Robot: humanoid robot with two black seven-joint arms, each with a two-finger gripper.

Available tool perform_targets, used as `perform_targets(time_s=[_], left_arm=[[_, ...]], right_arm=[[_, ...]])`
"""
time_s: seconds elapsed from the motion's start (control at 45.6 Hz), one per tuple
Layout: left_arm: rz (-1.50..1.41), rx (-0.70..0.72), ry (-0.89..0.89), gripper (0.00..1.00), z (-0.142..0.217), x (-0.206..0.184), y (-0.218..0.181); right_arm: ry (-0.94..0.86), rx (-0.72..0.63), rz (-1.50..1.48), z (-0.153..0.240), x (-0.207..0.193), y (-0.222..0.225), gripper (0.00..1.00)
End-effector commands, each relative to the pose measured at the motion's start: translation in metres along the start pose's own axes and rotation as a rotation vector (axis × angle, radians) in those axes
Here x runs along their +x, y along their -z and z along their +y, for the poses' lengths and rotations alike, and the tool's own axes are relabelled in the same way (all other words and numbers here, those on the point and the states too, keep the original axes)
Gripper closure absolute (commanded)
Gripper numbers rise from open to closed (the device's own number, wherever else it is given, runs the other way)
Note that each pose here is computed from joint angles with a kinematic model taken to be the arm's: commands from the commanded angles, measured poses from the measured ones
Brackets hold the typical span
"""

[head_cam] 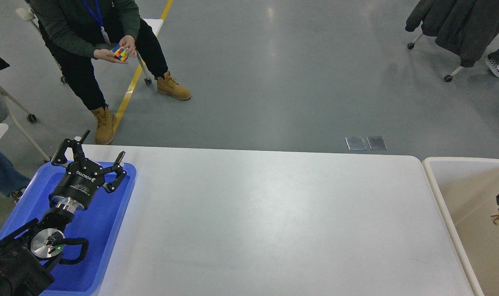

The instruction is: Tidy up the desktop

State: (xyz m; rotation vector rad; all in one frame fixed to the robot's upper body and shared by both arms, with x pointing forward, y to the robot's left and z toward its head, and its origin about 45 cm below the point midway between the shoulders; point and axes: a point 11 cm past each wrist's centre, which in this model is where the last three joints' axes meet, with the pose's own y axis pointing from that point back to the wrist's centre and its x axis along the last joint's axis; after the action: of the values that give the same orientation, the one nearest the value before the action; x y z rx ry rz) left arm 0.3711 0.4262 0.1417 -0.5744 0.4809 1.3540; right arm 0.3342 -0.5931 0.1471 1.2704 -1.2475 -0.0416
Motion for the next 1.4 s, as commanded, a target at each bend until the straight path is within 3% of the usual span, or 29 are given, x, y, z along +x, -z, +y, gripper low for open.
perform_targets(time_s=[0.0,0.066,0.11,0.197,0.263,0.68,0.856,1.119,1.382], left_arm=[[0.001,0.0,0.0,0.01,0.0,0.0,0.0],[0.001,0.0,0.0,0.01,0.0,0.0,0.0],[0.001,0.0,0.0,0.01,0.0,0.0,0.0],[0.001,0.0,0.0,0.01,0.0,0.0,0.0],[0.001,0.0,0.0,0.01,0.0,0.0,0.0],[0.0,0.001,0.0,0.01,0.0,0.0,0.0],[0.001,-0.002,-0.001,0.01,0.0,0.0,0.0],[0.0,0.001,0.0,0.01,0.0,0.0,0.0],[0.0,0.001,0.0,0.01,0.0,0.0,0.0]], right_arm=[[-0.03,-0.03,-0.029,-0.01,-0.027,-0.012,1.0],[-0.046,-0.032,-0.028,-0.01,-0.025,-0.013,1.0],[-0.059,-0.035,-0.026,-0.01,-0.025,-0.015,0.79],[-0.105,-0.033,-0.02,-0.011,-0.022,-0.013,0.25],[-0.14,-0.029,-0.015,-0.011,-0.02,-0.011,0.03],[-0.185,-0.009,-0.023,-0.009,-0.008,0.0,0.01],[-0.283,0.026,-0.133,0.008,0.043,0.004,0.01],[-0.382,0.207,-0.441,0.032,0.103,0.05,0.0],[-0.423,0.392,-0.524,0.068,0.157,0.108,0.0]])
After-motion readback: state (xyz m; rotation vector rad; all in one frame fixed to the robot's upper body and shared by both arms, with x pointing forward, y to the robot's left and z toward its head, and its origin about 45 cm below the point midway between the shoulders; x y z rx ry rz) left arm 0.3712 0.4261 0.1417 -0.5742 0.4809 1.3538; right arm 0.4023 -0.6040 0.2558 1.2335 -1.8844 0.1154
